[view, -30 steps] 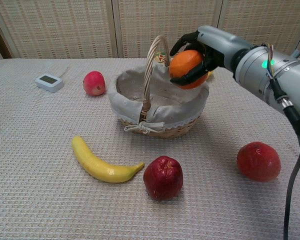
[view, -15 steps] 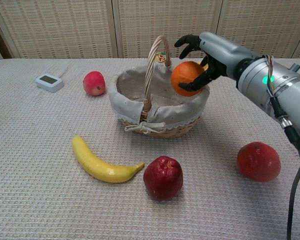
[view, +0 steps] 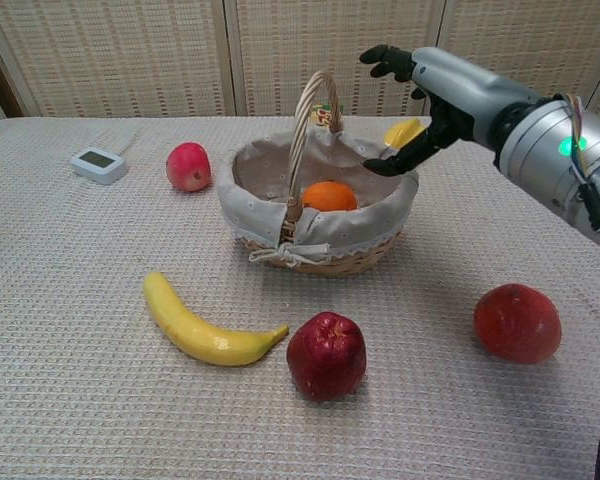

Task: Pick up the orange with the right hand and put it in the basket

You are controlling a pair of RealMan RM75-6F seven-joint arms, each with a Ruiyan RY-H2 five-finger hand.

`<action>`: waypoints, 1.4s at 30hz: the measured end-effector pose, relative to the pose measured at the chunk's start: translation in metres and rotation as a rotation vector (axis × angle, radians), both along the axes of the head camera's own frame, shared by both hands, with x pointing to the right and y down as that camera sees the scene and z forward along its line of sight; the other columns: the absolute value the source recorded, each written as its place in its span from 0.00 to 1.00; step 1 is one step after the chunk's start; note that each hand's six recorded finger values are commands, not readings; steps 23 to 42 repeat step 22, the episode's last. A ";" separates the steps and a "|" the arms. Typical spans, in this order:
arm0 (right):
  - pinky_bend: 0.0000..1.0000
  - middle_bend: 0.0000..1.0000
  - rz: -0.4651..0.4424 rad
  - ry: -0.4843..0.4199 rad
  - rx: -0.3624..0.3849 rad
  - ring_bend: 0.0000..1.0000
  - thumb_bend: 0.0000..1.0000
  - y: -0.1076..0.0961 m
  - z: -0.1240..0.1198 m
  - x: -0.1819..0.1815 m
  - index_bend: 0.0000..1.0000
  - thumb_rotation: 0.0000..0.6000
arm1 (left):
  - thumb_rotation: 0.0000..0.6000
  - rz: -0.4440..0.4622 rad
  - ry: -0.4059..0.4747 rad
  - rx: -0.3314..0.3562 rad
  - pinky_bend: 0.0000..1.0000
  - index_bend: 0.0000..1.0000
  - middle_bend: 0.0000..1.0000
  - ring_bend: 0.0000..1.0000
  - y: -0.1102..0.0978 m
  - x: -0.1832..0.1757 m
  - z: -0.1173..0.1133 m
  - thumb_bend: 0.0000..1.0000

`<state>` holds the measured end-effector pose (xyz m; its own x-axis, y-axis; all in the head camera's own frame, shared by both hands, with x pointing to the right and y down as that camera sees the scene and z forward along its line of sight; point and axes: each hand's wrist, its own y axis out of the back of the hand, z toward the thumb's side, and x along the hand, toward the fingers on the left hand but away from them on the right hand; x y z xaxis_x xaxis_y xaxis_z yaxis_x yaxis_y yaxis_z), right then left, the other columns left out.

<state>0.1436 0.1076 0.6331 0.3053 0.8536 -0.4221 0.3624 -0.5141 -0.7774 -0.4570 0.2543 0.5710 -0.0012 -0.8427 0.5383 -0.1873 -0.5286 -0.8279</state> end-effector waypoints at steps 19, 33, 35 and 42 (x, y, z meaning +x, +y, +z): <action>0.04 0.00 -0.067 0.322 0.016 0.00 0.15 0.107 -0.085 0.189 0.00 1.00 | 1.00 0.037 -0.046 0.018 0.07 0.00 0.00 0.00 0.001 0.003 0.000 0.35; 0.04 0.00 -0.068 0.381 0.050 0.00 0.15 0.122 -0.088 0.216 0.00 1.00 | 1.00 0.041 -0.049 0.022 0.07 0.00 0.00 0.00 0.002 0.003 0.000 0.35; 0.04 0.00 -0.068 0.381 0.050 0.00 0.15 0.122 -0.088 0.216 0.00 1.00 | 1.00 0.041 -0.049 0.022 0.07 0.00 0.00 0.00 0.002 0.003 0.000 0.35; 0.04 0.00 -0.068 0.381 0.050 0.00 0.15 0.122 -0.088 0.216 0.00 1.00 | 1.00 0.041 -0.049 0.022 0.07 0.00 0.00 0.00 0.002 0.003 0.000 0.35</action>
